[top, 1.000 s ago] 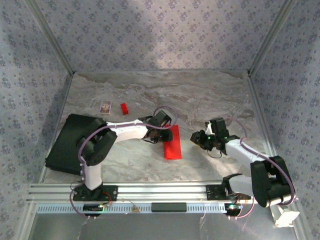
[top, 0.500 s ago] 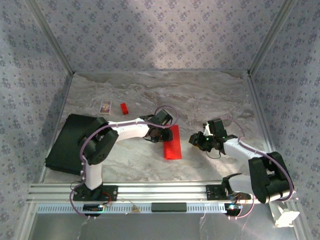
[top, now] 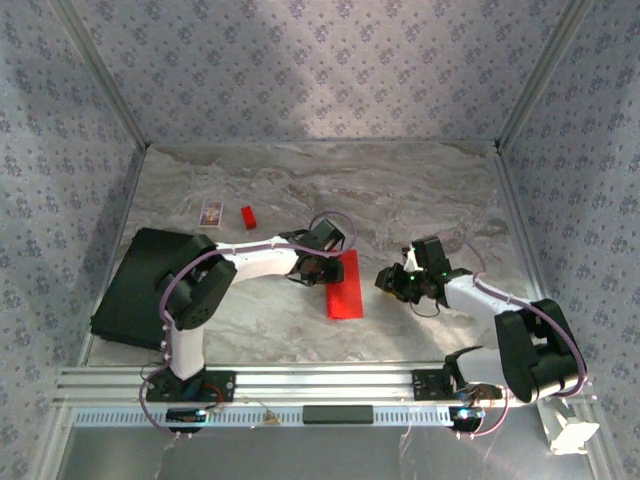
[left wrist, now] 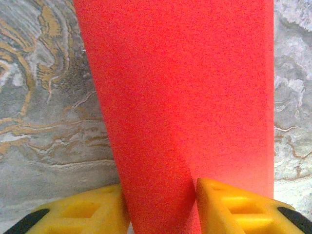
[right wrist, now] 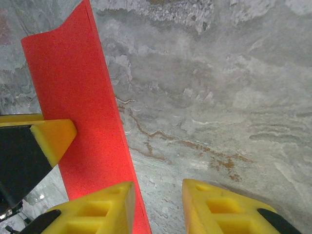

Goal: Fold a paper plane with a square sheet of paper (pick it up from the middle)
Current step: Hold the square sheet of paper at the center of the table.

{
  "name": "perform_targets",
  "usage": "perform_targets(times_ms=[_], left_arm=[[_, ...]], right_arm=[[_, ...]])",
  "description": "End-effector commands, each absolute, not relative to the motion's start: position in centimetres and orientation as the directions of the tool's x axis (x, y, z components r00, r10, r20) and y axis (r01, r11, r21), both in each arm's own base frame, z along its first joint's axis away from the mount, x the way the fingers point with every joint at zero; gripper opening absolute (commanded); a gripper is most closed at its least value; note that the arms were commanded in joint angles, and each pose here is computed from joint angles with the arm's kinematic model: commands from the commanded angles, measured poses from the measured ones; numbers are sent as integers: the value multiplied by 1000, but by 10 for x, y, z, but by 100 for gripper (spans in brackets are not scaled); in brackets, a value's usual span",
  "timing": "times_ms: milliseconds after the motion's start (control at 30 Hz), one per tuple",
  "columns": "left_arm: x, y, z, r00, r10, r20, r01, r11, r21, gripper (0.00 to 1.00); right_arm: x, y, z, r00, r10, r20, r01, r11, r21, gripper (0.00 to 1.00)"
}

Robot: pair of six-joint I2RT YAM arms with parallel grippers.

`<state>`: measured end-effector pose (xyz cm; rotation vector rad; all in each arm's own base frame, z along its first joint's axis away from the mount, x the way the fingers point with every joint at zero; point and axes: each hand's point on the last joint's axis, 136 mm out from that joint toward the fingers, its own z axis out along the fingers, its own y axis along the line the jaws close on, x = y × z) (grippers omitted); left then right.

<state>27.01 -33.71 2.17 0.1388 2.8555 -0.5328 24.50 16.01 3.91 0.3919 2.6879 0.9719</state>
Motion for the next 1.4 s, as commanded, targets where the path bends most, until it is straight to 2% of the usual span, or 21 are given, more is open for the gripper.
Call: perform_targets(times_ms=[0,500,1067,1367], left_arm=[[269,-313,-22,-974,84,-210,133,964,-231,42],[271,-313,-29,-975,92,-202,133,971,-198,46],[273,-307,-32,-980,11,-201,54,977,-206,43],[268,-315,-38,-978,75,-196,113,975,-190,43]], right_arm=[[250,164,45,-934,319,-161,139,741,657,32],[250,166,47,-935,315,-165,134,741,658,33],[250,173,49,-942,295,-163,115,736,667,32],[249,174,48,-949,274,-155,108,745,658,31]])
